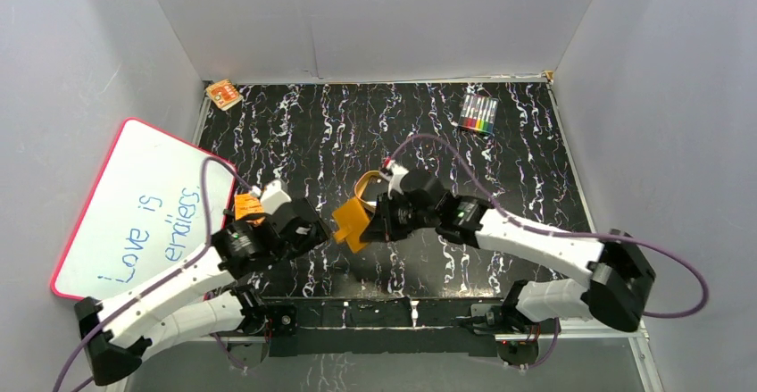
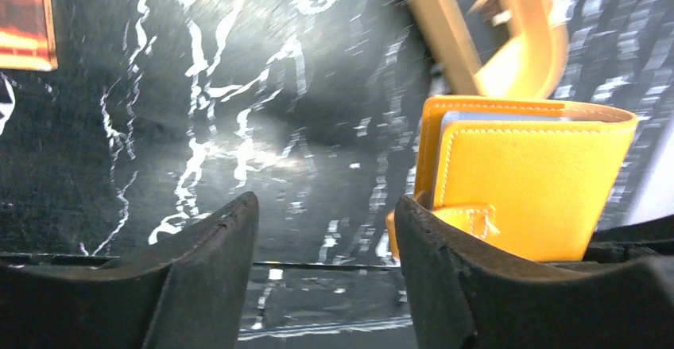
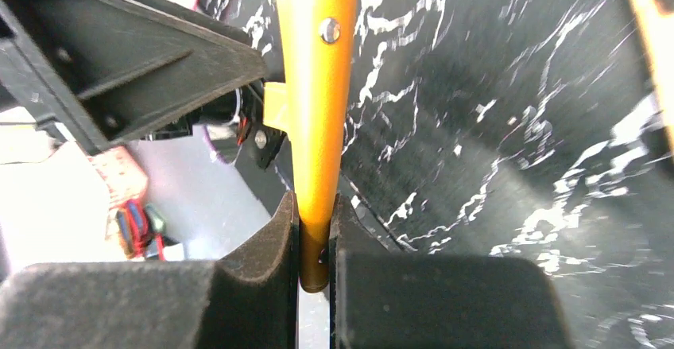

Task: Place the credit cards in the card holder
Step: Pick up the card holder from the center of the board, then turn over the card holder.

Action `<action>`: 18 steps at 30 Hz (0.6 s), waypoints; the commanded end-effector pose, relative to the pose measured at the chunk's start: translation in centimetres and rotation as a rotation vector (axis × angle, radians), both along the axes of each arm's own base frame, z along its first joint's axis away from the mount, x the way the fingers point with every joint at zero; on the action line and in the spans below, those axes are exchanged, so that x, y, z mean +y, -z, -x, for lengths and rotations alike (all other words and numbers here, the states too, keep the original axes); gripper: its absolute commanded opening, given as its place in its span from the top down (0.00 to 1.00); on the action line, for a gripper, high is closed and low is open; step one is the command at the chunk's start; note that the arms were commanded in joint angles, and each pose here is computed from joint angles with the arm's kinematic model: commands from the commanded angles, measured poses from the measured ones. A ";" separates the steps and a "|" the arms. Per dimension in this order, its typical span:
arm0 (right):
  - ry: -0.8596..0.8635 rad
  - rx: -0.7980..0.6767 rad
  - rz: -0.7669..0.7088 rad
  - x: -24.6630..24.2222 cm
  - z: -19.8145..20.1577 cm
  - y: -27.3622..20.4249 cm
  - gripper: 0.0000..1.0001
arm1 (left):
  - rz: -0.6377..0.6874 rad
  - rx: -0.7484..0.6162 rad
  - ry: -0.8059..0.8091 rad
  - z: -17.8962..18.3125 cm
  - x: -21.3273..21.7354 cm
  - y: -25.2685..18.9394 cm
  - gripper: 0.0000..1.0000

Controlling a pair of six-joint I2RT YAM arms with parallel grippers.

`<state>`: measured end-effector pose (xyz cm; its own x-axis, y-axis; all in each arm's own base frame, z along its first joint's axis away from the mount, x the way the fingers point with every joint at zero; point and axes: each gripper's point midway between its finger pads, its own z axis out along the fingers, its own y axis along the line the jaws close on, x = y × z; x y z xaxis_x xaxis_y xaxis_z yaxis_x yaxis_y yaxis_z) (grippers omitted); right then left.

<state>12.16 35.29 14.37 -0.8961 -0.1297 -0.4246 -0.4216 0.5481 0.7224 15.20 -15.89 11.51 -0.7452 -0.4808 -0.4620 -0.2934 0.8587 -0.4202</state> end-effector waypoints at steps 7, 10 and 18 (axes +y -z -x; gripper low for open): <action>0.115 -0.970 0.524 -10.4 -11.8 -13.5 1.00 | 0.224 -0.519 -0.066 -4.8 0.8 -21.1 0.11; 0.262 -1.280 0.637 -13.2 -15.1 -19.0 1.00 | 0.293 -0.628 -0.055 -6.2 -0.8 -26.1 0.10; 0.428 -1.742 0.770 -15.7 -16.4 -27.1 1.00 | 0.499 -0.810 0.218 -7.5 -9.7 -33.6 0.09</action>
<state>27.95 22.52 33.61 0.1440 -0.5424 -0.8277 -0.3853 0.7396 -0.5518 22.42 -21.74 40.49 -0.4007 -0.6624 -0.6330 0.1865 0.6175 -0.7642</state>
